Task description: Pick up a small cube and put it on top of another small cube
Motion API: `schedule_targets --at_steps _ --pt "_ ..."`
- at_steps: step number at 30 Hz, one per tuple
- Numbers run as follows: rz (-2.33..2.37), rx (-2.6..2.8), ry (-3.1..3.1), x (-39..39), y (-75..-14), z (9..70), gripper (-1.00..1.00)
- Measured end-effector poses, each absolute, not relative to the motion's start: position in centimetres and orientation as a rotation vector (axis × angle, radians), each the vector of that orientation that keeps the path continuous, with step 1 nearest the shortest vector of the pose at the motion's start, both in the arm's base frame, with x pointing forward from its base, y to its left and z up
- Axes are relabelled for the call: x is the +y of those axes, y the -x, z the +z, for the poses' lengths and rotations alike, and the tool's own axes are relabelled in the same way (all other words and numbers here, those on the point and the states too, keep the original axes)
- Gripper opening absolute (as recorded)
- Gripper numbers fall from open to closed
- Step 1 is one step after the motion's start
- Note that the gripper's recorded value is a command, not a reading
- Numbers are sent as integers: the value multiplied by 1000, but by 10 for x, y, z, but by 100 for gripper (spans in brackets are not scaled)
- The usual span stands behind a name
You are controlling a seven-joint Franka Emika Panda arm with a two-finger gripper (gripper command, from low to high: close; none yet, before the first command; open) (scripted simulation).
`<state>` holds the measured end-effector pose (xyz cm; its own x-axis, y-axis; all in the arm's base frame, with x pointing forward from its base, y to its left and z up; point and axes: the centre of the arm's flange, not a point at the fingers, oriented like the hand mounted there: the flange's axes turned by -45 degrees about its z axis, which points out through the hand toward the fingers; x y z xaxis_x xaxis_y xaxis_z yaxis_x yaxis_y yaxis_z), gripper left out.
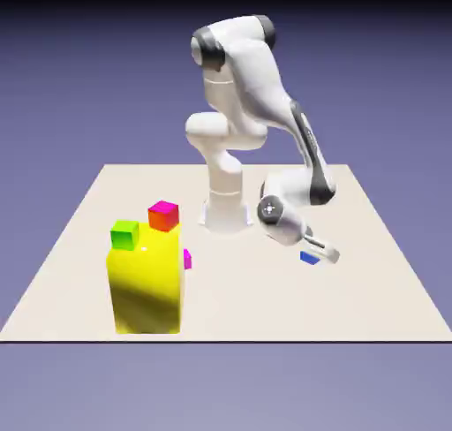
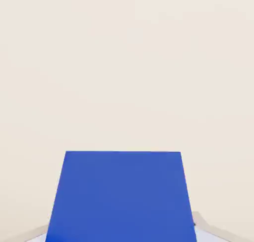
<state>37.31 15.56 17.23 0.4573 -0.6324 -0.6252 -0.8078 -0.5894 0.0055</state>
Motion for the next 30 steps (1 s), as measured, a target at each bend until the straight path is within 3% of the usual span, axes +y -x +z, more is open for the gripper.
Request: schedule_targets --at_steps 13,24,26,30 --pt "373 2094 1636 -44 -451 300 -100" --pt "191 2315 666 -221 -404 416 -100" --pt "173 2350 438 -268 -372 421 -100" --pt "178 2345 439 -262 -390 392 -100"
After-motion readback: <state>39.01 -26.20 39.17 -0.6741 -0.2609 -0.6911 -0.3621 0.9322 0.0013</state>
